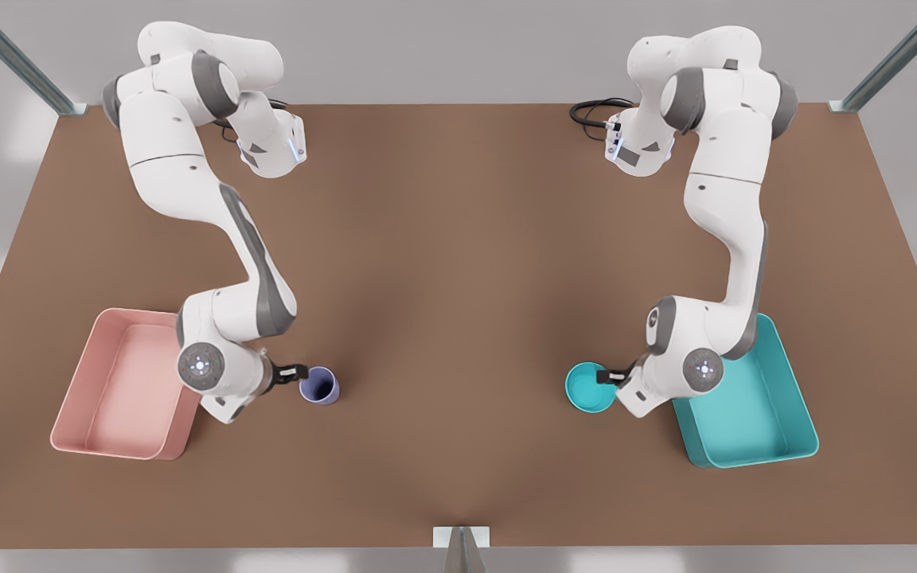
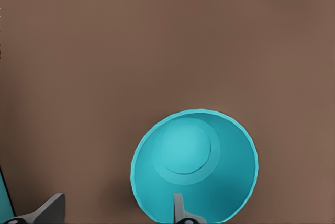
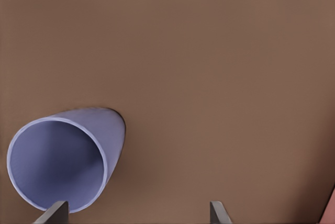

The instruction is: Put the bowls and cups in different boxes

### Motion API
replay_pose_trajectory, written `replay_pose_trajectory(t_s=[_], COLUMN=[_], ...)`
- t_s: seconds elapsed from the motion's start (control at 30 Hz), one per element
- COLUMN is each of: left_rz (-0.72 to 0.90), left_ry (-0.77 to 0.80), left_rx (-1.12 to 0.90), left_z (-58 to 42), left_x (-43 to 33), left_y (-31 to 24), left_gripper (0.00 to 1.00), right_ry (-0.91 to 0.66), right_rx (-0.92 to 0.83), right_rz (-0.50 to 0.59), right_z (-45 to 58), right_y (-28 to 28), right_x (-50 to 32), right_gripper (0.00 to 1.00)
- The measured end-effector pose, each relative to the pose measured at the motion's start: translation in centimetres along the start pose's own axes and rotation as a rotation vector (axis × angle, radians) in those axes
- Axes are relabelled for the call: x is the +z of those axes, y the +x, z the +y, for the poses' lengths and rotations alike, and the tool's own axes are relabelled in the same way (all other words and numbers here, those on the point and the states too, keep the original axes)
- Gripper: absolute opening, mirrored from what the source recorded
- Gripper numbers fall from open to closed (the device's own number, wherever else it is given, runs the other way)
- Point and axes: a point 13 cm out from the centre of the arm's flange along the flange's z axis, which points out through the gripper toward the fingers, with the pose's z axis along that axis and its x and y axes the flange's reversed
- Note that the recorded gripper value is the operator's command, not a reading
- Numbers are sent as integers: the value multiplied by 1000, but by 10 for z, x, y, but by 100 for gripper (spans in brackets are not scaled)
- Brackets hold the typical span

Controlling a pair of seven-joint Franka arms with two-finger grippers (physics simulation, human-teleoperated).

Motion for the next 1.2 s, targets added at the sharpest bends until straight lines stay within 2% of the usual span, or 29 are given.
replay_pose_trajectory(t_s=[0.1,0.13,0.2,0.3,0.5,0.57,0.6,0.63,0.67,0.73,0.77,0.87,1.0,1.1,1.2], left_rz=[-2,-5,-13,-19,-14,-54,-84,-113,-135,-137,-121,-51,41,61,67], left_ry=[19,22,48,97,153,142,124,103,83,15,-19,-57,-52,-53,-54], left_rx=[-24,-30,-51,-86,-126,-104,-103,-122,-163,-267,-309,-369,-341,-301,-255], left_z=[0,0,-4,-15,-28,-30,-16,14,59,169,216,299,315,309,299], left_x=[24,28,31,30,14,-46,-86,-127,-160,-191,-194,-168,-93,-58,-31], left_y=[-2,-2,-5,-7,-5,-5,-5,-7,-10,1,12,39,56,60,57], left_gripper=[97,84,44,21,21,21,21,21,21,21,21,21,21,21,21], right_ry=[-7,-8,-10,-13,-18,-19,-19,-19,-19,-21,-24,-39,-36,-74,-69], right_rx=[15,19,23,31,47,51,52,53,53,53,53,46,44,67,132], right_rz=[-40,-44,-51,-63,-48,-39,-38,-37,-38,-43,-47,-55,-61,-131,-173], right_z=[3,4,9,12,16,17,18,19,20,23,25,32,31,12,-71], right_y=[-9,-9,-8,-11,-10,-8,-8,-8,-8,-10,-11,-14,-15,-20,-12], right_x=[12,17,24,31,56,66,68,69,69,67,65,60,54,-18,-81], right_gripper=[100,100,100,100,100,100,96,89,78,38,24,21,21,21,21])
